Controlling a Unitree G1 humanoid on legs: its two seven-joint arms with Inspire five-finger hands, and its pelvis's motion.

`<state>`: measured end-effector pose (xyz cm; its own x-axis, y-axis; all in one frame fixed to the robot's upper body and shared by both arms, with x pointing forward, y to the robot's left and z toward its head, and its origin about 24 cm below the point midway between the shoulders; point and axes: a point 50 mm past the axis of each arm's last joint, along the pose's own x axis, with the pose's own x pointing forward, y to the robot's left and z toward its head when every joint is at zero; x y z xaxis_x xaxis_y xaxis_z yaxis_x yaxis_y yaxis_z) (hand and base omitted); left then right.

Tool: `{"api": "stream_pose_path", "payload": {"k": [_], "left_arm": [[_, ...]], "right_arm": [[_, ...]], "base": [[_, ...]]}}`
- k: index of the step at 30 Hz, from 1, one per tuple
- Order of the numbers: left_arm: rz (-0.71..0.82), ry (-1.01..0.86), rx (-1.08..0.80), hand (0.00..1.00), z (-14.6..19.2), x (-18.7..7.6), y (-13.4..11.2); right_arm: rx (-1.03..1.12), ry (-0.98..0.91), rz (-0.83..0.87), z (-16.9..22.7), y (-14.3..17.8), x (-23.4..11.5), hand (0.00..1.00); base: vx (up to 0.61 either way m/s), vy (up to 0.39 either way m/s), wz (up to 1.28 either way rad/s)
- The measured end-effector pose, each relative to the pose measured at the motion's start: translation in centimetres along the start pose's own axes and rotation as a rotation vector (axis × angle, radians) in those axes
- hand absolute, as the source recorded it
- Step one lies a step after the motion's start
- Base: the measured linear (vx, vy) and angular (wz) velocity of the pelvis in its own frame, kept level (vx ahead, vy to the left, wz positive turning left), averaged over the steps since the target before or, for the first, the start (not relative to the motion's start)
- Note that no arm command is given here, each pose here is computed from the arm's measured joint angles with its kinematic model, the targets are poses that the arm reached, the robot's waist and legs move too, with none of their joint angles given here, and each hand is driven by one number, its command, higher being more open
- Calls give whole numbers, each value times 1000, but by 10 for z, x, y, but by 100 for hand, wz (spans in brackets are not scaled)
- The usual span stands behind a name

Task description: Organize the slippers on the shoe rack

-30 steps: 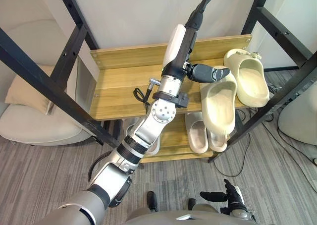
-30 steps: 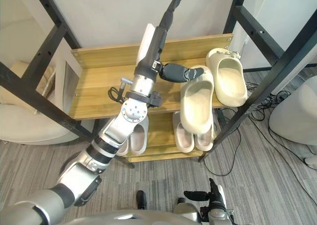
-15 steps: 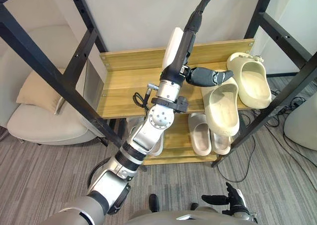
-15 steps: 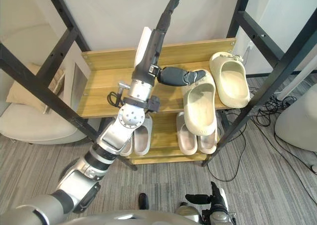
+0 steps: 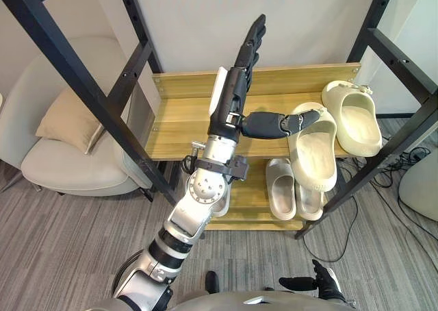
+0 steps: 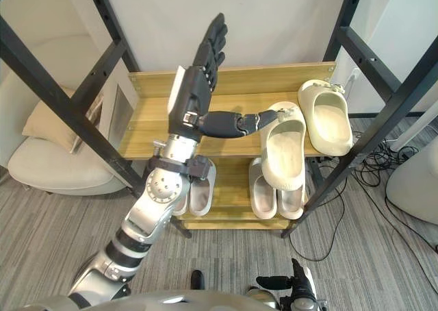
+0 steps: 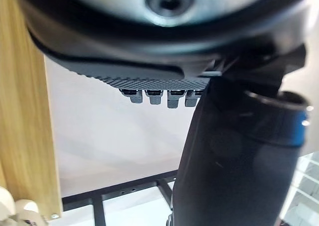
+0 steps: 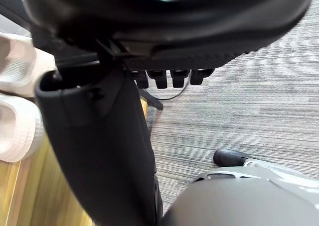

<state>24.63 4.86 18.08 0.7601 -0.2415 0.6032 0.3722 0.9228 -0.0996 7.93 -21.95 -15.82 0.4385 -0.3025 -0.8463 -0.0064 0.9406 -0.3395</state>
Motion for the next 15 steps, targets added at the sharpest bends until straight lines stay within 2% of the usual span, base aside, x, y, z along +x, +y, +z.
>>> {"api": "stream_pose_path", "payload": {"k": [1,5,11,15], "left_arm": [[0,-1,-14,100,1,-1,0],[-45,8,-256,100,8,-10,-8],[-256,128,-574,100,0,-26,-47],[-426,272,-743,100,-7,-48,-82]], "right_arm": [[-2,0,2,0,0,0,100],[-30,22,23,-5,3,-1,100],[-64,37,46,-5,4,0,100],[-92,41,56,-5,4,1,100]], "base": [[-8,0,5],[-5,0,2],[-21,3,6],[-6,2,2]]}}
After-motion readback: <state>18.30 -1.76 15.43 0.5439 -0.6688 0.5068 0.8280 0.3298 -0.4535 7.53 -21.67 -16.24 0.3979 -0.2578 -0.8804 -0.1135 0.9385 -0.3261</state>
